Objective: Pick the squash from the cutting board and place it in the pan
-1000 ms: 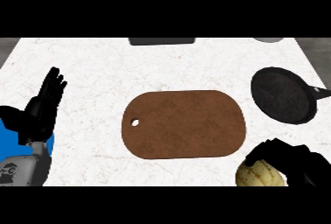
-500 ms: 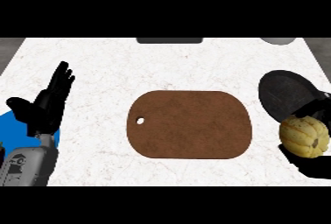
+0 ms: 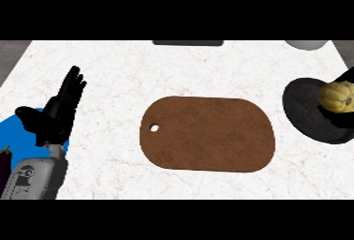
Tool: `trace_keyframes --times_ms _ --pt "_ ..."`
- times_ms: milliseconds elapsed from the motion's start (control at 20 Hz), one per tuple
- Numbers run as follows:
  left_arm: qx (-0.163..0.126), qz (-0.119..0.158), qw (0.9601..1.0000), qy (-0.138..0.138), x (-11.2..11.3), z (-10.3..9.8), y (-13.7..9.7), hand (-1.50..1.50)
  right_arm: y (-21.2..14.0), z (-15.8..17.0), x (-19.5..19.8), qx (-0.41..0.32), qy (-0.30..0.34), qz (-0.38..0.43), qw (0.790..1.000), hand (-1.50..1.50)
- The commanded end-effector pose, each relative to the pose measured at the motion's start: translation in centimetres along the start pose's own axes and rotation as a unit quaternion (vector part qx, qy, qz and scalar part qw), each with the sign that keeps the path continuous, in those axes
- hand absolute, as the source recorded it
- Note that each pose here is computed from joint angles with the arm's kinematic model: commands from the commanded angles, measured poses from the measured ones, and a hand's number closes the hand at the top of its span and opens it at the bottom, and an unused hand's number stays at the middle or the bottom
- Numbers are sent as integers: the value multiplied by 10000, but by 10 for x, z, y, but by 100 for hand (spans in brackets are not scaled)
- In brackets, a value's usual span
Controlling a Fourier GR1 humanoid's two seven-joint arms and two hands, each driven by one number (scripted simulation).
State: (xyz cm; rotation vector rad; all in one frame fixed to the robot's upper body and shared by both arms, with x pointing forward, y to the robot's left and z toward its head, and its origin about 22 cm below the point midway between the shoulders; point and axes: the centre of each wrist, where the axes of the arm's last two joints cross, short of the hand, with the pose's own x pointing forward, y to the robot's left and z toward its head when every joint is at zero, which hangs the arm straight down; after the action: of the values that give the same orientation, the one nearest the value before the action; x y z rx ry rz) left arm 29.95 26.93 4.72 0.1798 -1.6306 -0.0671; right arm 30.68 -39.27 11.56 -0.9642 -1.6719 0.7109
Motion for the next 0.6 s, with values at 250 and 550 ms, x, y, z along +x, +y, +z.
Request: trace_keyframes --times_ms 250,550 --pt "-204 -24 9997 -127 10 -14 -20 0 36 -43 -53 -148 250 103 9995 150" --pt "-126 42 9998 -120 10 -11 -4 0 43 -45 -69 533 793 -334 9949 -150"
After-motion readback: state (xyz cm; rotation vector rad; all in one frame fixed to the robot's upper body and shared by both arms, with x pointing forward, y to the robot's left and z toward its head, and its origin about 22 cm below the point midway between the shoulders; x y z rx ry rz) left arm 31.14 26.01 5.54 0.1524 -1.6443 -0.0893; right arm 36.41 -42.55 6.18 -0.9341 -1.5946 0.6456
